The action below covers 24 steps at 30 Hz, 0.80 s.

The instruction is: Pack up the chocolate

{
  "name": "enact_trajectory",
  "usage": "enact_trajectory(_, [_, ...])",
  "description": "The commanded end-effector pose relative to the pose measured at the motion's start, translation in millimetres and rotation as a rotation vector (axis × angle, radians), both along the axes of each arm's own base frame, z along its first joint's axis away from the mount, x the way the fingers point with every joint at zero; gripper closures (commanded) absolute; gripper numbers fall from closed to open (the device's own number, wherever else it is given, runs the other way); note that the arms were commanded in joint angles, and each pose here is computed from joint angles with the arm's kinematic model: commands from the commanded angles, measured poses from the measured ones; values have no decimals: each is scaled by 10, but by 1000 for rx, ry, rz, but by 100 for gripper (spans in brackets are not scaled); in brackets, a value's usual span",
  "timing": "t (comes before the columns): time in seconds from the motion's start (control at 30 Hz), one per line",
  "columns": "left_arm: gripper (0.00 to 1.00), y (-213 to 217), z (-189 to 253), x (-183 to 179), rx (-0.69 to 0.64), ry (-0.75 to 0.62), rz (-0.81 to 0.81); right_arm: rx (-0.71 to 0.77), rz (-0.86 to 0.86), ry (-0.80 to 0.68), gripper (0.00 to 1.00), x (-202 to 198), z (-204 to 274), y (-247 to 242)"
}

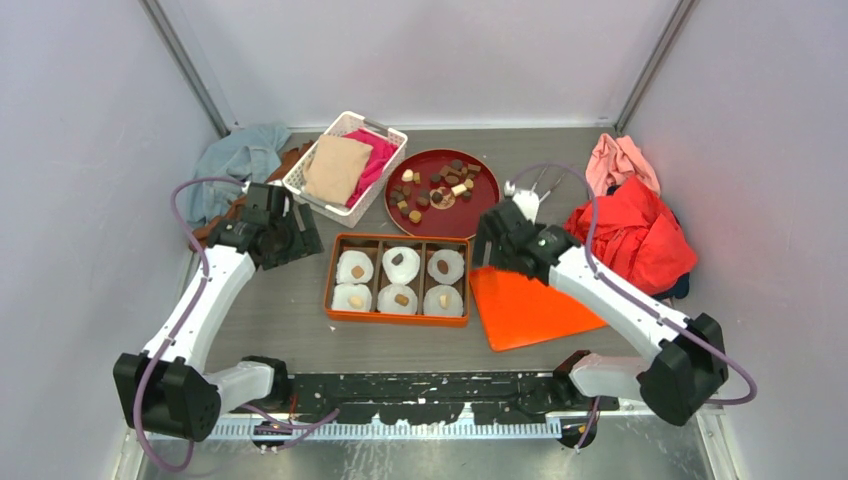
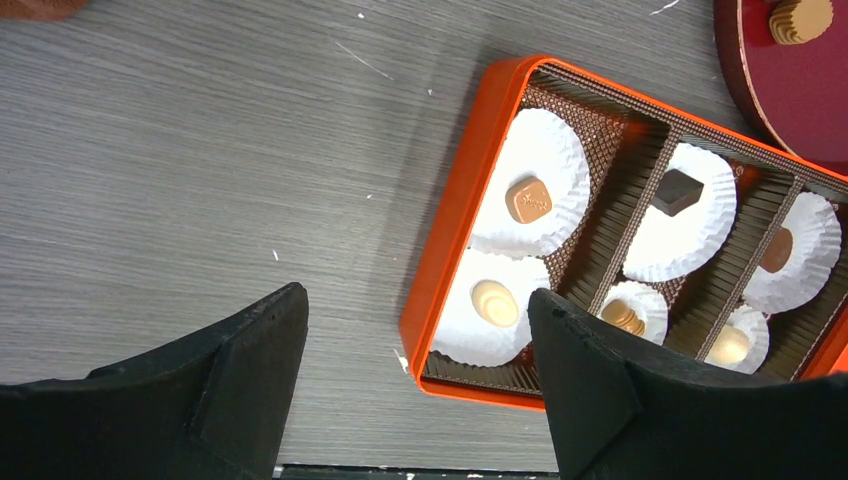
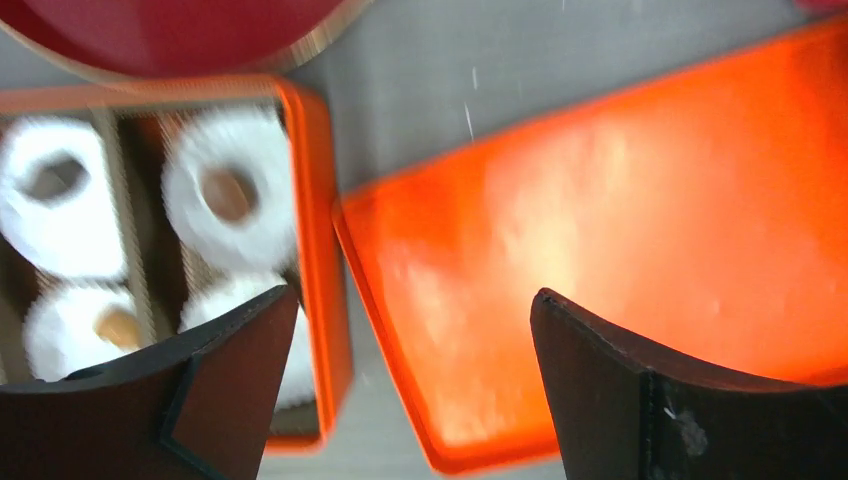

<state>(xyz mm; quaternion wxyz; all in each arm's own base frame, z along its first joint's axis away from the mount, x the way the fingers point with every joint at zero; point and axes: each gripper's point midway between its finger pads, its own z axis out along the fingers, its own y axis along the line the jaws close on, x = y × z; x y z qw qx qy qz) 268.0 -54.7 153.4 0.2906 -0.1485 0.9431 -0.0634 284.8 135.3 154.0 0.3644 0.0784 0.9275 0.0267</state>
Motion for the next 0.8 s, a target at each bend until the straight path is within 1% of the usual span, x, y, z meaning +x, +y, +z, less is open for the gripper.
enact_trajectory(0.0, [18,-19,135,107,-4,-40,-15,36,-40,126,10,-657,-202,43])
enact_trajectory(0.07, [19,-23,124,102,-7,-36,-13,28,-36,146,12,-819,-265,62])
enact_trajectory(0.13, [19,-25,131,103,-12,-42,-9,20,-41,169,18,-928,-386,49])
enact_trajectory(0.2, [19,-32,140,94,-17,-45,-10,26,-38,206,31,-1032,-559,68])
enact_trajectory(0.23, [19,-32,142,85,-18,-47,-10,33,-31,216,35,-1070,-630,97])
enact_trajectory(0.3, [19,-19,136,72,-12,-47,-10,41,-12,234,39,-1130,-769,154])
enact_trajectory(0.43, [18,-13,126,55,-9,-44,-11,52,31,264,40,-1180,-973,264])
enact_trajectory(0.6, [19,-16,120,34,-13,-42,-11,57,56,258,41,-1226,-1043,352])
enact_trajectory(0.67, [19,-19,104,30,-15,-42,-10,70,60,252,42,-1232,-1053,387])
enact_trajectory(0.77, [19,-39,76,28,-25,-34,-12,50,71,259,44,-1219,-1129,412])
